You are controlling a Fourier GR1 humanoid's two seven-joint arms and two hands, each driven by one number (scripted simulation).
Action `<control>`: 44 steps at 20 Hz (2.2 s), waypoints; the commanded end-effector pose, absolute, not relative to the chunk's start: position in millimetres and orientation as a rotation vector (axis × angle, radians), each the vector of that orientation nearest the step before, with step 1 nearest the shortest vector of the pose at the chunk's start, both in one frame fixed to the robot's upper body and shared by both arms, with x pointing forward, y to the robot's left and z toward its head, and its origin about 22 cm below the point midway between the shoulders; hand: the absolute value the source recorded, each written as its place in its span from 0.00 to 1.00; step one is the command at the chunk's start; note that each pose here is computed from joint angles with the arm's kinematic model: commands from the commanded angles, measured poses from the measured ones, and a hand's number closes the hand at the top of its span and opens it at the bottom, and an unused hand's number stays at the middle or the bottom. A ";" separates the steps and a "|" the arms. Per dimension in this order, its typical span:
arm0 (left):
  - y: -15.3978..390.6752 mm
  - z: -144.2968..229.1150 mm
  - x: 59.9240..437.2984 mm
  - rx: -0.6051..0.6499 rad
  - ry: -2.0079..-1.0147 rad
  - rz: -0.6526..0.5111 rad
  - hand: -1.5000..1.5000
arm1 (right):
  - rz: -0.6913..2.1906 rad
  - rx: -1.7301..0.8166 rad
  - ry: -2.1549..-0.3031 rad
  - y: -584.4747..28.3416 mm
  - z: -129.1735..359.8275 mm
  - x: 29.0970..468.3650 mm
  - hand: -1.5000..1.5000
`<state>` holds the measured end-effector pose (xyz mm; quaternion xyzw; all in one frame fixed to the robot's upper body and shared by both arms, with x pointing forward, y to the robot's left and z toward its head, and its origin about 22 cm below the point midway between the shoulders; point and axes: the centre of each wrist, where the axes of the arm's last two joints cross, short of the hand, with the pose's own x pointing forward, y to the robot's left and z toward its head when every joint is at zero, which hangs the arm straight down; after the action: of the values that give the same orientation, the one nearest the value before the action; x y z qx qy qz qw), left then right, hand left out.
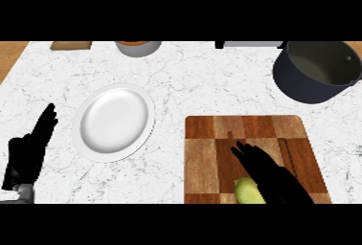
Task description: Pick the lemon from the cutting board and place it in the pot
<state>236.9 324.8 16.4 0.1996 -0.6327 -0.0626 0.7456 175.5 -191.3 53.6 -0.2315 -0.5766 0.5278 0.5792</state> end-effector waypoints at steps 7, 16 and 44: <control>333.4 16.0 219.4 0.442 -1.371 -0.148 0.50 | 1.346 -0.546 -1.410 -175.3 35.8 189.2 1.00; 330.6 43.3 243.5 0.436 -1.376 -0.142 0.50 | 1.339 -0.546 -1.354 -217.2 34.7 196.9 1.00; 315.9 26.3 228.1 0.435 -1.376 -0.149 0.50 | 0.781 -1.119 -1.602 -276.8 202.9 255.5 1.00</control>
<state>232.0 323.3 21.4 0.1979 -0.6304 -0.0655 0.7477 248.6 -272.5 197.3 -0.4657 -0.6382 0.3802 0.4809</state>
